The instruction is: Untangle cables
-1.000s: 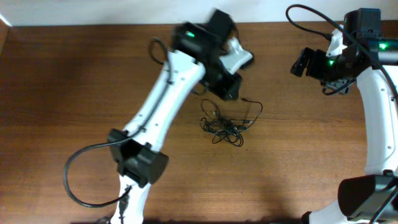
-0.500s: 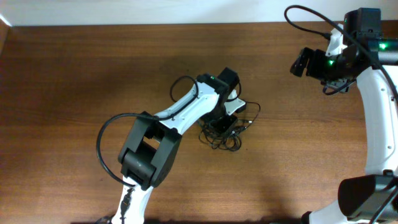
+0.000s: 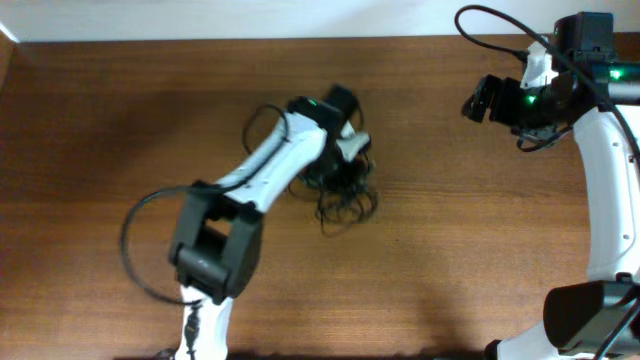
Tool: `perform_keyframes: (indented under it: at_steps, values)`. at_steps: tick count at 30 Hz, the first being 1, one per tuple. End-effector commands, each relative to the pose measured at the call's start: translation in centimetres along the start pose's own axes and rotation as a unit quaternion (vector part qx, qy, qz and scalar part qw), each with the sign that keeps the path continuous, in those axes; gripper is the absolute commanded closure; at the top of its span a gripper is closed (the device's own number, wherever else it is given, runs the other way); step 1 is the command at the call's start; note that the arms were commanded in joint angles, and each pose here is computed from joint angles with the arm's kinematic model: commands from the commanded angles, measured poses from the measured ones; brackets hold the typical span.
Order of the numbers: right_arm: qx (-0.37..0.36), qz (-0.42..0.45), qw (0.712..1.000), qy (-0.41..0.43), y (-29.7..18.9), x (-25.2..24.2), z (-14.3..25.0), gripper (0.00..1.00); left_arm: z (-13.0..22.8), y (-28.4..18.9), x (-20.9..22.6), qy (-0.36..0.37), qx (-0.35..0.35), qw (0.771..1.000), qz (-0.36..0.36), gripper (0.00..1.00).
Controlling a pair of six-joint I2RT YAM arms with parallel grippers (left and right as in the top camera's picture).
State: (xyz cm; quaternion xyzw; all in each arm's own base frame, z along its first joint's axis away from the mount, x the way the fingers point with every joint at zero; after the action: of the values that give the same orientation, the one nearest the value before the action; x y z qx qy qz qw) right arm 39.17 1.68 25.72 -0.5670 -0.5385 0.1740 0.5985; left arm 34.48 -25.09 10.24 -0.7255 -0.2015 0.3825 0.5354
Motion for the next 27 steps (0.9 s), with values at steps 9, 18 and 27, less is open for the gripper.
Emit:
perform_keyframes:
  at_steps: [9,18,27]
  values:
    - [0.051,-0.237,0.954,-0.177,0.2,15.2,6.1,0.26,-2.5,-17.0,-1.8,-0.062,-0.212,0.974,-0.046,1.0]
    - [0.02,-0.207,0.96,-0.186,2.1,20.2,9.8,0.29,-1.6,-18.8,2.4,-0.219,-0.235,0.947,-0.018,1.0]
    - [0.051,-0.204,0.965,-0.159,5.9,21.4,10.6,0.31,-2.7,-19.8,0.3,-0.193,-0.257,0.943,0.084,1.0]
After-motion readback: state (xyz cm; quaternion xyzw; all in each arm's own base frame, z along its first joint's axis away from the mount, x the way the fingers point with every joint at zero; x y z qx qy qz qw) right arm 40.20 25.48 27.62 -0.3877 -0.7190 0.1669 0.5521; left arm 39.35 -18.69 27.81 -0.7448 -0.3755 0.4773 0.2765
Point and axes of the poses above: each gripper's point midway between its finger pads, its own y axis out along the fingers, its own x axis along the line the jaws close on, z = x × y, the point moved 2 cm from there along -y, back along the fingers, and after that the axes turned 14 degrees about y, right-handed, at the moved point
